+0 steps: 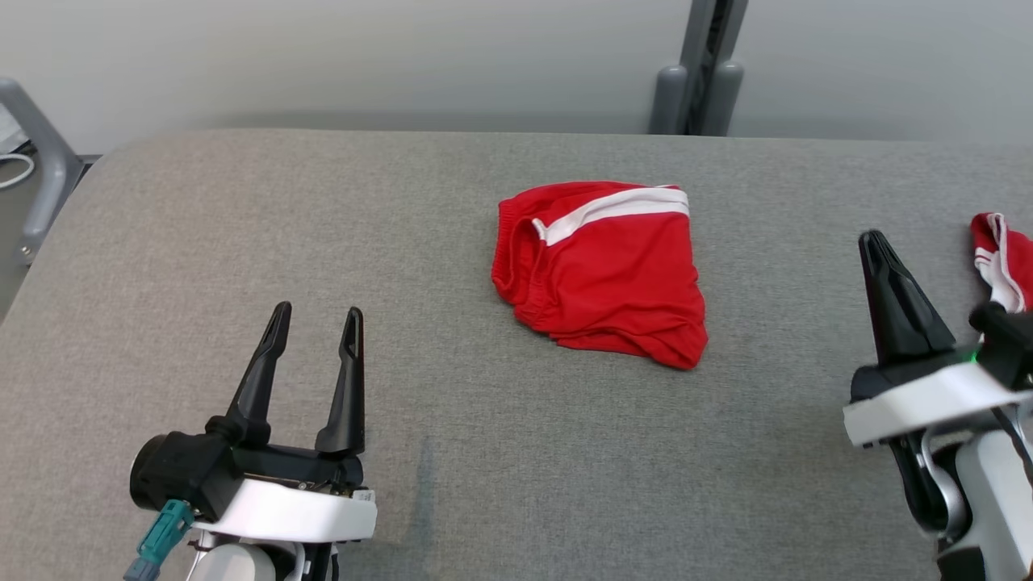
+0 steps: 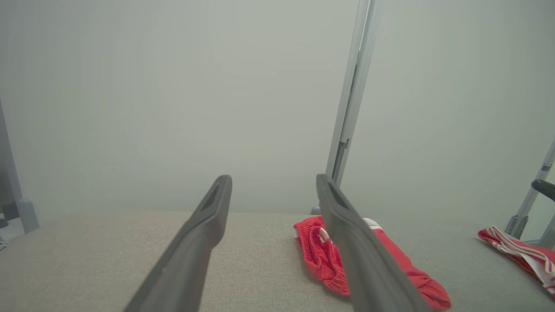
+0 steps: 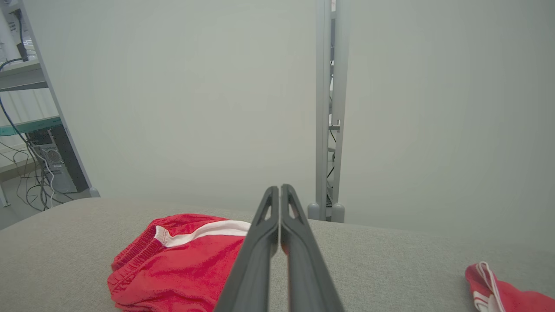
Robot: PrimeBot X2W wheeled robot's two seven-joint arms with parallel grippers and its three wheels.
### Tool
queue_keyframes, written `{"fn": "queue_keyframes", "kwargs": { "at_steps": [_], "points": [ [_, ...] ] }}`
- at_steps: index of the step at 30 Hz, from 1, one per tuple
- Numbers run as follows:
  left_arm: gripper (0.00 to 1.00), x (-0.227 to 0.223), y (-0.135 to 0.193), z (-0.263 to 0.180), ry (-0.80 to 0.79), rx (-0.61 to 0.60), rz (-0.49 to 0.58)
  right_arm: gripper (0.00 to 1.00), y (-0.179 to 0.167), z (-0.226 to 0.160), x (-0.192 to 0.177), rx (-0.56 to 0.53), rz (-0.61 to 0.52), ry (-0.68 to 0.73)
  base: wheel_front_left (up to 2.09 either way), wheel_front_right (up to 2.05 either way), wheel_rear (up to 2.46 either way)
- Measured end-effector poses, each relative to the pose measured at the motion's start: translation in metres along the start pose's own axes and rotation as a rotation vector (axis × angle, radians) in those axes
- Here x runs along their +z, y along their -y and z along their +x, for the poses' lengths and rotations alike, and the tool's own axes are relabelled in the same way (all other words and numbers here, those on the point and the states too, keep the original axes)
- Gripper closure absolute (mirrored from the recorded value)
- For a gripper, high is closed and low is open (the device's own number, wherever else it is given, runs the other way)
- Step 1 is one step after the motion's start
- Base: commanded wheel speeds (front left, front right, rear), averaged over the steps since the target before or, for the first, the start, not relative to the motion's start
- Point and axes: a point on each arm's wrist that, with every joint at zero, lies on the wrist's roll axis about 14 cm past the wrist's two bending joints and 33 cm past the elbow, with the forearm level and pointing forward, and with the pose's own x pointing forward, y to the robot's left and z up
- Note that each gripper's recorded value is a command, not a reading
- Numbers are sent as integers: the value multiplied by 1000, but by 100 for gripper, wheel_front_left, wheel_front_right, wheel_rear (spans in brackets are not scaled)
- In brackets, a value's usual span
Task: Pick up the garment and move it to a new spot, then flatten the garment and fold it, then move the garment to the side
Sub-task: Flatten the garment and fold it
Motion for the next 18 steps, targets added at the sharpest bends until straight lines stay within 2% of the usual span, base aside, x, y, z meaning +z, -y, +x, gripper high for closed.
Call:
{"fn": "queue_keyframes", "kwargs": {
  "at_steps": [1,2,9,18],
  "points": [
    [0,-1,1,0,-4,-3,-2,53,4,-6,1,-29,11,7,0,0,0],
    [0,-1,1,0,-4,-3,-2,0,4,-6,1,-29,11,7,0,0,0],
    [0,-9,-1,-9,-33,5,-23,0,14,-46,-4,-143,43,7,0,0,0],
    [0,-20,-1,-21,-71,7,-42,0,12,-67,-18,-176,47,-38,0,0,0]
  ]
}}
